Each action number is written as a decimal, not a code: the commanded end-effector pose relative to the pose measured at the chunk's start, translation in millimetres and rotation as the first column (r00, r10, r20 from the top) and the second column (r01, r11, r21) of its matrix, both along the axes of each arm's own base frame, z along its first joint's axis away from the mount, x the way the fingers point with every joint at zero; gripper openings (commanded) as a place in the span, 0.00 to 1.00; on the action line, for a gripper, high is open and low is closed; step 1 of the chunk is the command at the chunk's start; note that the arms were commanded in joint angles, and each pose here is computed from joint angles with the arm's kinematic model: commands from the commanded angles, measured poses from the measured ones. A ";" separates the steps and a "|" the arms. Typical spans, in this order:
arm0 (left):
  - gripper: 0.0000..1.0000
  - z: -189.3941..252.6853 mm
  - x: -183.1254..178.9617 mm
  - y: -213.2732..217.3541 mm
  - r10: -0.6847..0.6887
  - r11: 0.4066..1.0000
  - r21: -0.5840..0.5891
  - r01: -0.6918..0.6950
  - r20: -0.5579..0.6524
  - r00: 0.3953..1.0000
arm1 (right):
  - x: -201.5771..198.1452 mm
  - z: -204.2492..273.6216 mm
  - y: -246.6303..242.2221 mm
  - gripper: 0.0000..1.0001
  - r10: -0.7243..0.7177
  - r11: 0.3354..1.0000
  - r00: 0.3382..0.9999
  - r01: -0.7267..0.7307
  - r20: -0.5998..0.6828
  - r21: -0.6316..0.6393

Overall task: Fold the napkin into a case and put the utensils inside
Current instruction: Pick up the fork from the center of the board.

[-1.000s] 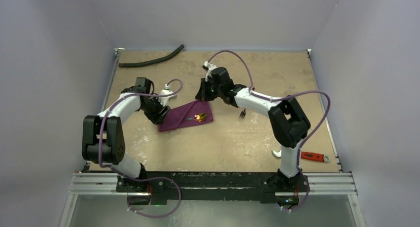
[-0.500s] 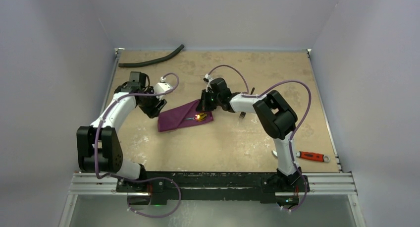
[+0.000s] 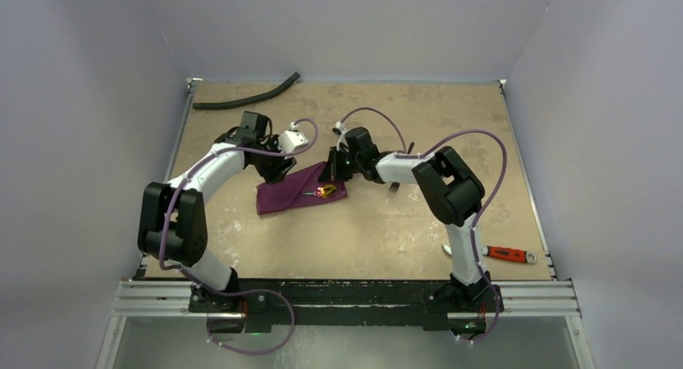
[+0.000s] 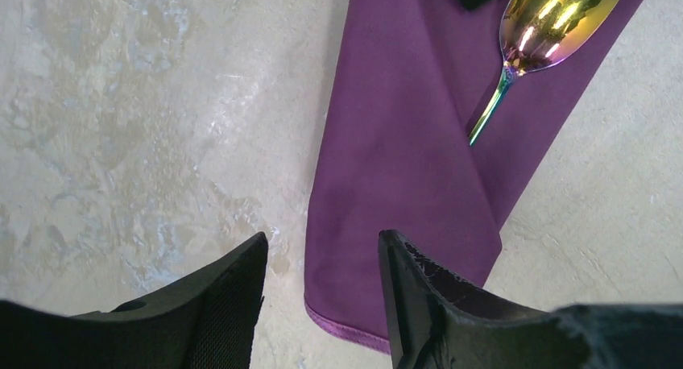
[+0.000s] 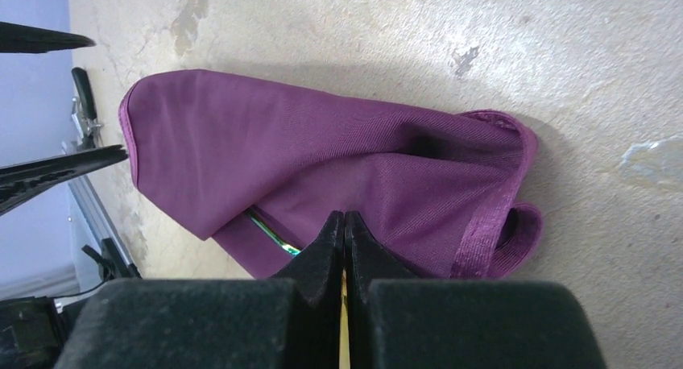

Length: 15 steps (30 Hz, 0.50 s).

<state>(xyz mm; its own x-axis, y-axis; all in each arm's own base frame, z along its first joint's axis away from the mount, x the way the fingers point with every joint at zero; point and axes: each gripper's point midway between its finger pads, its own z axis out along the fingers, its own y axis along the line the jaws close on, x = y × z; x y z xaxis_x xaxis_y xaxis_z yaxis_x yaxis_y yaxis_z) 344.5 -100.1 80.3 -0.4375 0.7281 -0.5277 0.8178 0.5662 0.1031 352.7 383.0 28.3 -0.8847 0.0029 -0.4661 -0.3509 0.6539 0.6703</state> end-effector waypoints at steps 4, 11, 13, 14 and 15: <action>0.51 -25.6 2.9 4.1 -0.009 0.999 0.052 0.006 0.057 0.998 | 16.3 78.8 -15.3 0.17 -0.042 0.996 0.996 0.035 0.082 0.080; 0.51 -28.7 1.2 5.5 0.003 0.999 0.054 -0.007 0.062 0.998 | 38.3 87.8 -118.2 0.51 -0.405 0.898 0.908 0.417 0.107 -0.142; 0.52 -15.8 6.2 3.7 0.010 0.999 0.042 -0.013 0.085 0.996 | 34.5 71.7 -157.7 0.54 -0.518 0.804 0.847 0.529 0.119 -0.272; 0.53 -7.4 10.2 2.7 0.016 0.999 0.035 -0.019 0.099 0.995 | 30.9 61.3 -177.2 0.56 -0.568 0.751 0.814 0.572 0.121 -0.328; 0.54 0.4 12.0 1.3 0.020 0.999 0.028 -0.023 0.105 0.994 | 27.2 52.7 -194.5 0.56 -0.605 0.705 0.786 0.604 0.130 -0.372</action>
<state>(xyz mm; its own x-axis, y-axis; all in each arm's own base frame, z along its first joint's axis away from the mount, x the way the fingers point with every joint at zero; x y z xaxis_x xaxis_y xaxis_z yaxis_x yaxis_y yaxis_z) 330.6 -90.4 38.8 -0.4498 0.7584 -0.4717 0.8144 0.5650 0.1319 403.7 268.7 143.5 -0.7449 0.3051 -0.5933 -0.1258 0.8092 0.5739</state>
